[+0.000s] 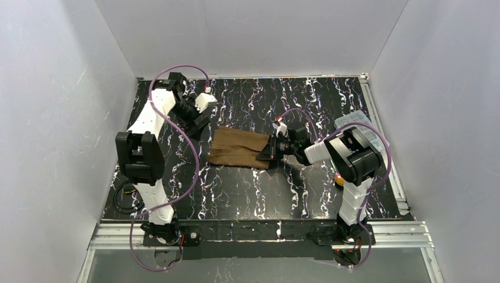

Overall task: Fold the napkin into a case and place the utensils inside
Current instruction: Fold the lower triangle-folded napkin at the center of the board, then smooth out the 2/3-rectangle-folded napkin at the center of the board.

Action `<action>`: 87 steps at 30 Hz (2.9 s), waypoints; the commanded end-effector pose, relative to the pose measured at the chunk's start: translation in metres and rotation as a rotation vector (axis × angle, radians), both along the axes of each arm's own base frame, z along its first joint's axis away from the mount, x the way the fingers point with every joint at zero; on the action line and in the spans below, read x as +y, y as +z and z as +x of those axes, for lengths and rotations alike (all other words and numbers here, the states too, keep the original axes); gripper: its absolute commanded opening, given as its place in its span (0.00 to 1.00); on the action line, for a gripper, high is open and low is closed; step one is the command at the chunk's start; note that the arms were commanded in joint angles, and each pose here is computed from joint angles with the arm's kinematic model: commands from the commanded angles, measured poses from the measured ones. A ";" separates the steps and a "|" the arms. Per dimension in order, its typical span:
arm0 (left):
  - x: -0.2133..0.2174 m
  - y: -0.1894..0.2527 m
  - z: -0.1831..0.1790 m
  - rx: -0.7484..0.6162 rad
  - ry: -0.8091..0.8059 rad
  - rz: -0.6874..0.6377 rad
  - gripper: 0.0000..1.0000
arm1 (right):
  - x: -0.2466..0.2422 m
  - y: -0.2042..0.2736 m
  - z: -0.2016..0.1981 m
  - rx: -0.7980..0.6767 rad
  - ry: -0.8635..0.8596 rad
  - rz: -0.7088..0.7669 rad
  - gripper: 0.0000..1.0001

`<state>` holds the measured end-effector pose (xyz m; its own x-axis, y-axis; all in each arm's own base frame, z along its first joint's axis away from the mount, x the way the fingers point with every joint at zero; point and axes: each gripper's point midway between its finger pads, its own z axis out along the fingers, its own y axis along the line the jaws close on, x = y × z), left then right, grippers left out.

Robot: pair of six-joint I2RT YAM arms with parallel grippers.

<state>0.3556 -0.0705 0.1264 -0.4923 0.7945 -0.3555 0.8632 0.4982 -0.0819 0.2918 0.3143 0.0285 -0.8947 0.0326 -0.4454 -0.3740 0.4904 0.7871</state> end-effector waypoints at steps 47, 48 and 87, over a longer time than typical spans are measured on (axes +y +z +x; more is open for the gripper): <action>-0.056 -0.072 -0.059 0.116 -0.177 0.000 0.00 | 0.002 0.028 0.004 -0.019 0.004 0.049 0.23; -0.057 -0.071 -0.058 0.118 -0.174 -0.003 0.00 | 0.003 0.033 0.003 -0.025 0.012 0.058 0.25; -0.053 -0.080 -0.040 0.102 -0.110 0.043 0.00 | 0.098 0.011 0.095 -0.090 0.048 -0.058 0.24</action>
